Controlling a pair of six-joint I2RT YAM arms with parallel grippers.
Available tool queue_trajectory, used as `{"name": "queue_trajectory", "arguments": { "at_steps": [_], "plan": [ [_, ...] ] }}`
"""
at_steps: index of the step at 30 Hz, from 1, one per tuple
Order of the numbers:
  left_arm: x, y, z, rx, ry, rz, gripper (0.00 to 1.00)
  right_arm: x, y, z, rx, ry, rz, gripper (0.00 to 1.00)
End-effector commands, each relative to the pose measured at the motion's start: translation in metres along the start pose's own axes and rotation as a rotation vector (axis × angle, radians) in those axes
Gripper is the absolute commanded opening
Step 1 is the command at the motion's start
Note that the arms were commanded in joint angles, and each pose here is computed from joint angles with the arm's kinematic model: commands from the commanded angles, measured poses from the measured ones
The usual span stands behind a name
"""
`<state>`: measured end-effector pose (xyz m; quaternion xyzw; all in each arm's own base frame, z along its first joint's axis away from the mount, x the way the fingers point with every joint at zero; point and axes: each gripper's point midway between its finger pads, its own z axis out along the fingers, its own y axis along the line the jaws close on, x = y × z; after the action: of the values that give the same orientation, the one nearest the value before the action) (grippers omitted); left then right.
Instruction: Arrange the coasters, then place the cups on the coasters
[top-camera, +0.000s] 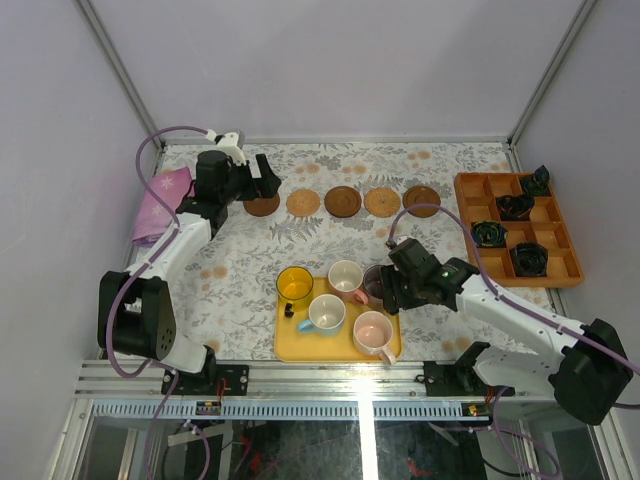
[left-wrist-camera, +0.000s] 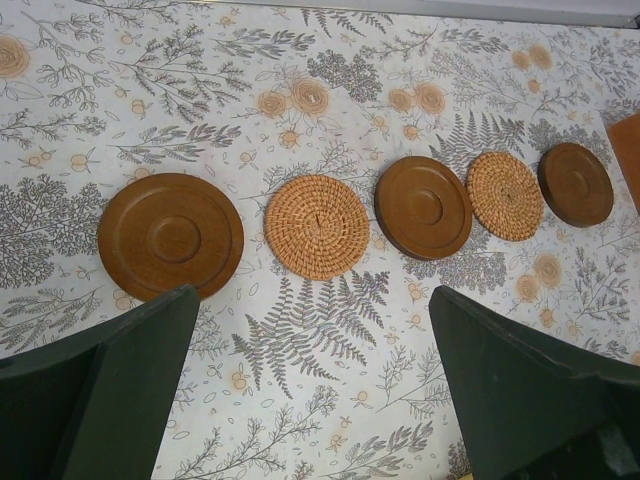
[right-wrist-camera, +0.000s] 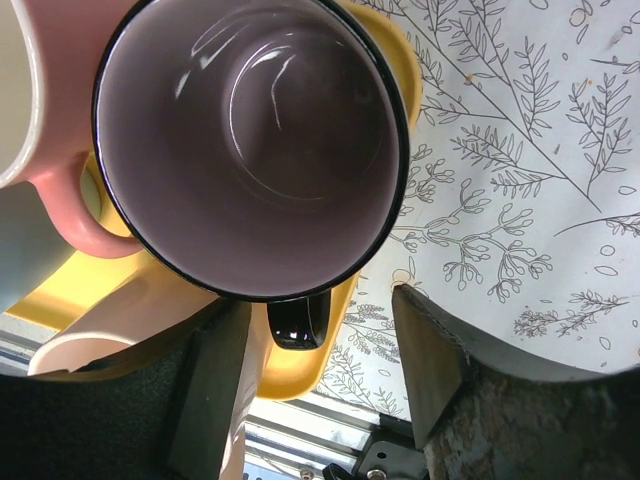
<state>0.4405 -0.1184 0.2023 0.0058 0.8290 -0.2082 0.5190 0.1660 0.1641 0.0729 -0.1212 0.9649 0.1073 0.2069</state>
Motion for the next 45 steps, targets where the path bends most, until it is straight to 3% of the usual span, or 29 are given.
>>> {"name": "queue_trajectory", "arguments": {
  "at_steps": [1,8,10,15,19,25,45],
  "plan": [
    [-0.001,0.004,0.001,-0.017,-0.014,0.003,1.00,-0.005,0.007,0.005,-0.030,-0.021,-0.015,0.62],
    [-0.001,0.004,0.004,-0.018,-0.010,-0.005,1.00,-0.007,0.010,0.009,-0.037,-0.026,-0.026,0.57],
    [0.000,0.004,0.004,-0.016,-0.008,-0.007,0.99,-0.007,0.009,0.010,-0.037,-0.023,-0.029,0.50],
    [0.003,0.005,0.005,-0.019,0.004,-0.014,1.00,-0.007,0.007,0.012,-0.022,-0.018,-0.038,0.08],
    [0.006,0.006,0.006,-0.019,0.010,-0.019,1.00,-0.005,0.005,0.011,-0.013,-0.005,-0.050,0.01],
    [0.006,0.007,0.007,-0.024,0.010,-0.014,1.00,-0.014,0.003,0.006,0.006,-0.032,-0.069,0.00],
    [-0.022,0.006,0.022,-0.023,-0.064,-0.036,1.00,-0.116,-0.028,-0.053,0.264,-0.373,-0.182,0.00]
  ]
}}
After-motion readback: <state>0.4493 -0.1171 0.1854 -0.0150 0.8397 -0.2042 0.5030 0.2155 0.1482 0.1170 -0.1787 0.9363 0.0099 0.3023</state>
